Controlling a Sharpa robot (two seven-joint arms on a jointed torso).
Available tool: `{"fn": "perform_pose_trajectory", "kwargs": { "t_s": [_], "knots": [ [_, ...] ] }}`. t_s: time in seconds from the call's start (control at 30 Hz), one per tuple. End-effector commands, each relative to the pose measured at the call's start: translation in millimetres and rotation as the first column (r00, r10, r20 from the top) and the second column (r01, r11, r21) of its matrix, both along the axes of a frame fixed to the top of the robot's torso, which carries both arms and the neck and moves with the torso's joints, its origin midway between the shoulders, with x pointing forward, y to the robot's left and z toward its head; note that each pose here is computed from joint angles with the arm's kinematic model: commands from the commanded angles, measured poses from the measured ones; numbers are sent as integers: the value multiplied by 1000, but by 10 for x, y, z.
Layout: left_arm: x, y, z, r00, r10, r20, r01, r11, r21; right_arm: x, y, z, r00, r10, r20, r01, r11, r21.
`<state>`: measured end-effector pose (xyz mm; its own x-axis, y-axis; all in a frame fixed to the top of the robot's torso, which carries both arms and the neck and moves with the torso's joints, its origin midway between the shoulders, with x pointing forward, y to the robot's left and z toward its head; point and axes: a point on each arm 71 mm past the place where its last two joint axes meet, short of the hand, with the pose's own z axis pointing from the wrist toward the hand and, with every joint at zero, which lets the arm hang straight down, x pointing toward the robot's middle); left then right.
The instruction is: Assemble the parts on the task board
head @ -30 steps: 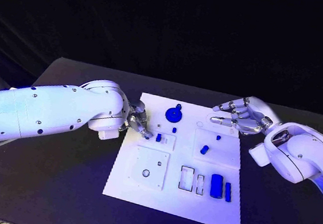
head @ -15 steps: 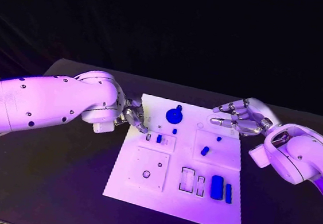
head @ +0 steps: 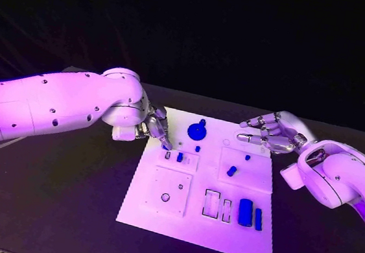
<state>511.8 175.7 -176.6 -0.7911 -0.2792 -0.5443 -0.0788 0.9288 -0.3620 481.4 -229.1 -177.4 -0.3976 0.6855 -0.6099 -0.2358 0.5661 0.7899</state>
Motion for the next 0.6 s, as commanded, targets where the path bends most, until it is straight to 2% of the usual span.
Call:
{"fn": "perform_pose_trajectory", "kwargs": {
  "t_s": [0.03, 0.23, 0.43, 0.6],
  "knots": [
    [-13, -52, -80, 985, -68, -159, 71, 997, 10, -4, 23, -8, 1000, 18, -4, -18, 1000, -3],
    [75, -93, -161, 971, -86, -221, 101, 993, 57, 0, 37, -11, 1000, 20, -5, -20, 1000, -3],
    [121, -106, -198, 964, -112, -241, 144, 982, 120, 2, 38, -14, 1000, 20, -5, -20, 1000, -4],
    [142, -128, -203, 966, -123, -230, 161, 974, 158, 3, 41, -17, 1000, 21, -5, -21, 1000, -4]
  ]
}}
